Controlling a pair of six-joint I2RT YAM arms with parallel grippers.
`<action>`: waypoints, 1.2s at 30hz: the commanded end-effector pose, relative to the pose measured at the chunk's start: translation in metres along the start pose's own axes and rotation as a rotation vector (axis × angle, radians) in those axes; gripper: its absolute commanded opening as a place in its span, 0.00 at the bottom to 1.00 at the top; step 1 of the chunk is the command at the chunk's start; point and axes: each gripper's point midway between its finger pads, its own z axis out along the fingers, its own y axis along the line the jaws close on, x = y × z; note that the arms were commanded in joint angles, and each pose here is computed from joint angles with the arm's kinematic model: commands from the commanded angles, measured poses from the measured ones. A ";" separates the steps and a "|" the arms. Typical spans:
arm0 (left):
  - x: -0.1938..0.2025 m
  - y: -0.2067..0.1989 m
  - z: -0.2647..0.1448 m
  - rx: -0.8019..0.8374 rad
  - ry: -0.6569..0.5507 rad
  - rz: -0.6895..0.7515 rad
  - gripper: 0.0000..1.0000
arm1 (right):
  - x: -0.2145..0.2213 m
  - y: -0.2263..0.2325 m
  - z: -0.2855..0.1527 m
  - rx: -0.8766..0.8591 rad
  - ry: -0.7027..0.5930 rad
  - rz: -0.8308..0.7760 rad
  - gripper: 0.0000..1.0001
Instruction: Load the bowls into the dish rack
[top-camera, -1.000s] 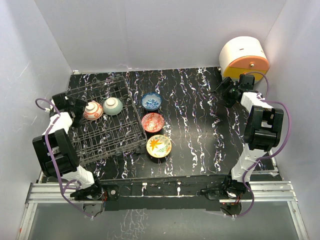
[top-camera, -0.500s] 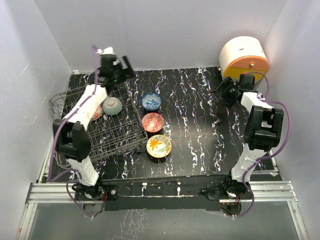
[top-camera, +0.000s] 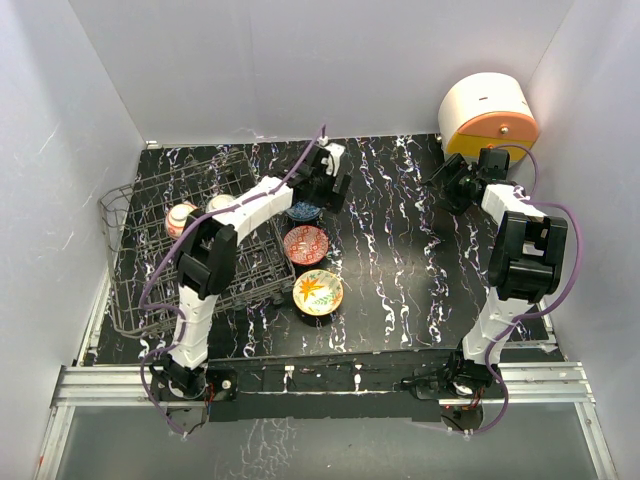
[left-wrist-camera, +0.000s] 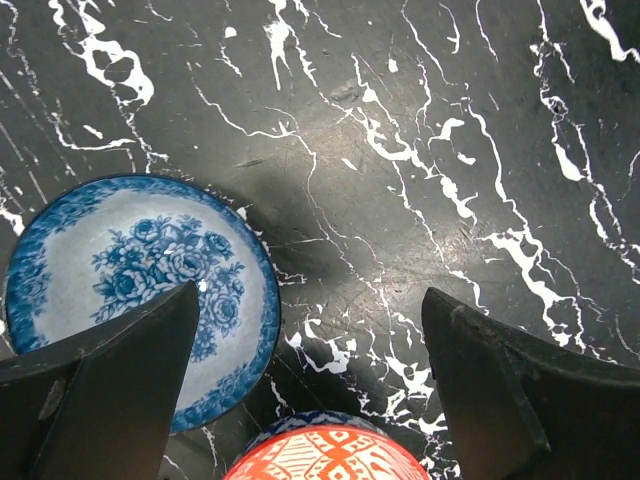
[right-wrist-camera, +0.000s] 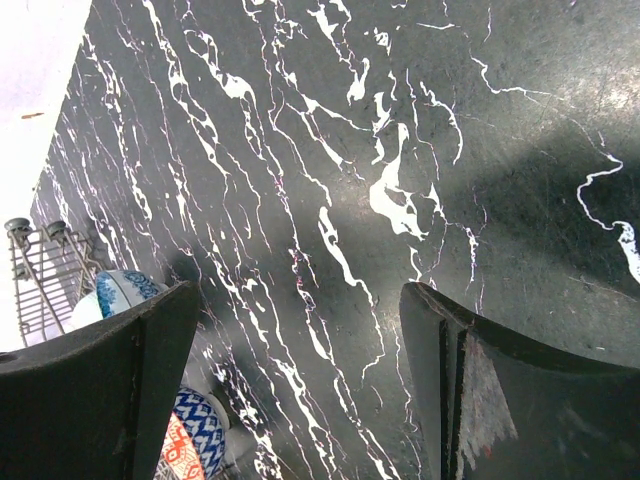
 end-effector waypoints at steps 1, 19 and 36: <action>-0.009 0.001 0.003 -0.029 -0.017 0.072 0.90 | -0.021 0.015 -0.007 -0.042 -0.068 -0.030 0.84; 0.029 0.030 0.038 -0.207 0.061 0.089 0.70 | -0.017 0.004 -0.001 -0.020 -0.050 -0.029 0.84; 0.043 0.039 0.034 -0.261 0.077 0.096 0.00 | -0.017 0.001 -0.005 -0.012 -0.055 -0.025 0.84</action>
